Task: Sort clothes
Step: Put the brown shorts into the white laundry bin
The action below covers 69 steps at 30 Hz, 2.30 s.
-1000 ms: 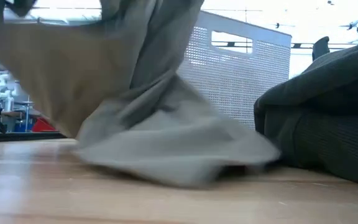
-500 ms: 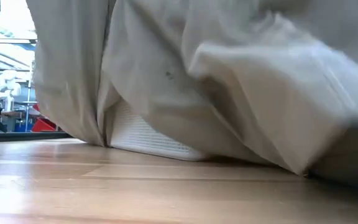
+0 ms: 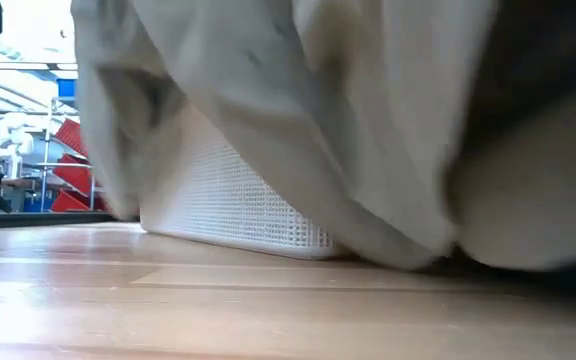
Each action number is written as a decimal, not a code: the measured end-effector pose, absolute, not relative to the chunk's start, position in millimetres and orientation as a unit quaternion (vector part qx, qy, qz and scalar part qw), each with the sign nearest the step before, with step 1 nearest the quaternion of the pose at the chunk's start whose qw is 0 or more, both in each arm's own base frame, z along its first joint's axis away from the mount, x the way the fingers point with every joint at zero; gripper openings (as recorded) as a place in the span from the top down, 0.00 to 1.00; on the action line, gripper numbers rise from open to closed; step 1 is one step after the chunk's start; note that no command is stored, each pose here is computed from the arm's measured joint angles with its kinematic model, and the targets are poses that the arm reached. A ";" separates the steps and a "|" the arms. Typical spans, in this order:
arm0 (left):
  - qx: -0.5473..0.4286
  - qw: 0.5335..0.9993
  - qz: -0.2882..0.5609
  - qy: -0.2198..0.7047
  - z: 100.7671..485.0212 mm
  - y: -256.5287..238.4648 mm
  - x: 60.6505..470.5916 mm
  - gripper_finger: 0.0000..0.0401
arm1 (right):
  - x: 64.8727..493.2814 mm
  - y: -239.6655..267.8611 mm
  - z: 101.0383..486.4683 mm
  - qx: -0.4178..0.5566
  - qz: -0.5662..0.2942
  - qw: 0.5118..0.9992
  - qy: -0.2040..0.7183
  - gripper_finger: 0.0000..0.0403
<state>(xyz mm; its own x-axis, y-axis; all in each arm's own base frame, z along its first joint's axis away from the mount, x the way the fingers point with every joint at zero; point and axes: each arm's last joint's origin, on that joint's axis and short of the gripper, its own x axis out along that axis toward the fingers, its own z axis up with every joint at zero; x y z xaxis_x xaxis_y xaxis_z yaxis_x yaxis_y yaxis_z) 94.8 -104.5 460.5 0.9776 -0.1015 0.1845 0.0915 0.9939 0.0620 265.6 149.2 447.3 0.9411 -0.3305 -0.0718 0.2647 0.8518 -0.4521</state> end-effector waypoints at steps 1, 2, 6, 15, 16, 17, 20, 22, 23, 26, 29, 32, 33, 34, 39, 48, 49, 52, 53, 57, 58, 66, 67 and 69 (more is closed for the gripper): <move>0.033 0.992 -0.050 -0.109 464.1 -103.9 94.1 0.98 | 265.7 150.5 450.2 -0.229 -0.144 0.961 0.062 1.00; 0.040 0.989 -0.058 -0.127 467.6 -103.5 93.2 0.98 | 266.0 151.7 452.8 -0.234 -0.131 0.962 0.050 1.00; 0.055 0.971 -0.135 -0.191 476.3 -105.2 89.2 0.98 | 264.5 154.6 460.4 -0.235 -0.065 0.970 0.009 1.00; 0.097 0.905 -0.398 -0.118 448.6 -131.4 90.9 0.98 | 255.3 179.1 447.8 -0.217 0.273 0.937 -0.001 1.00; 0.108 0.902 -0.405 -0.102 444.1 -135.5 93.2 0.98 | 254.2 182.2 446.2 -0.221 0.301 0.928 -0.003 1.00; 0.116 0.902 -0.407 -0.090 440.6 -139.5 96.0 0.98 | 254.5 184.8 445.0 -0.225 0.315 0.922 -0.006 1.00; 0.137 0.920 -0.364 -0.060 431.8 -150.8 110.5 0.98 | 263.5 185.1 443.4 -0.240 0.289 0.927 -0.018 1.00; 0.149 0.941 -0.301 -0.037 425.4 -155.6 126.0 0.98 | 277.7 177.6 442.0 -0.237 0.248 0.939 -0.024 1.00; 0.156 0.947 -0.279 -0.027 421.9 -157.2 133.7 0.98 | 286.3 172.7 439.6 -0.231 0.233 0.944 -0.022 1.00; 0.168 0.955 -0.244 -0.002 412.1 -161.9 154.5 0.98 | 312.2 158.2 428.3 -0.210 0.196 0.958 -0.004 1.00; 0.181 0.958 -0.222 0.024 400.2 -167.6 174.4 0.98 | 337.3 146.7 412.3 -0.192 0.176 0.965 0.017 1.00; 0.194 0.960 -0.197 0.050 387.8 -172.7 191.3 0.98 | 360.5 140.8 389.5 -0.184 0.172 0.966 0.051 1.00; 0.200 0.960 -0.186 0.059 383.4 -174.4 196.3 0.98 | 366.8 140.5 381.9 -0.179 0.181 0.965 0.061 1.00; 0.206 0.960 -0.175 0.068 379.5 -175.9 200.2 0.98 | 372.1 140.2 375.1 -0.173 0.189 0.964 0.071 1.00; 0.204 0.964 -0.141 0.099 368.7 -177.7 208.4 0.98 | 389.6 143.4 348.9 -0.149 0.201 0.962 0.108 1.00; 0.161 0.964 -0.136 0.164 356.5 -174.1 207.0 0.98 | 388.7 152.5 341.0 -0.138 0.214 0.958 0.130 1.00; 0.155 0.964 -0.135 0.170 355.4 -173.5 207.6 0.98 | 388.8 152.4 341.0 -0.137 0.213 0.959 0.130 1.00; 0.154 0.963 -0.132 0.177 352.6 -173.7 210.4 0.98 | 389.4 152.6 341.3 -0.136 0.213 0.959 0.126 1.00; 0.153 0.964 -0.130 0.176 352.0 -173.8 212.1 0.98 | 389.5 152.6 341.6 -0.135 0.213 0.960 0.124 0.99; 0.157 0.962 -0.119 0.188 345.9 -172.8 220.8 0.98 | 390.0 152.2 342.5 -0.130 0.209 0.962 0.121 0.94; 0.159 0.962 -0.116 0.190 344.4 -172.5 222.7 0.98 | 390.6 151.1 343.1 -0.129 0.207 0.963 0.118 0.92; 0.154 0.965 -0.102 0.185 345.5 -168.3 227.1 0.98 | 390.4 146.2 338.7 -0.097 0.181 0.967 0.154 0.66; 0.153 0.966 -0.102 0.183 345.9 -168.4 227.3 0.98 | 390.1 145.7 337.4 -0.095 0.168 0.968 0.162 0.62; 0.154 0.966 -0.101 0.183 345.9 -168.4 227.3 0.98 | 390.5 144.7 333.6 -0.088 0.145 0.969 0.178 0.55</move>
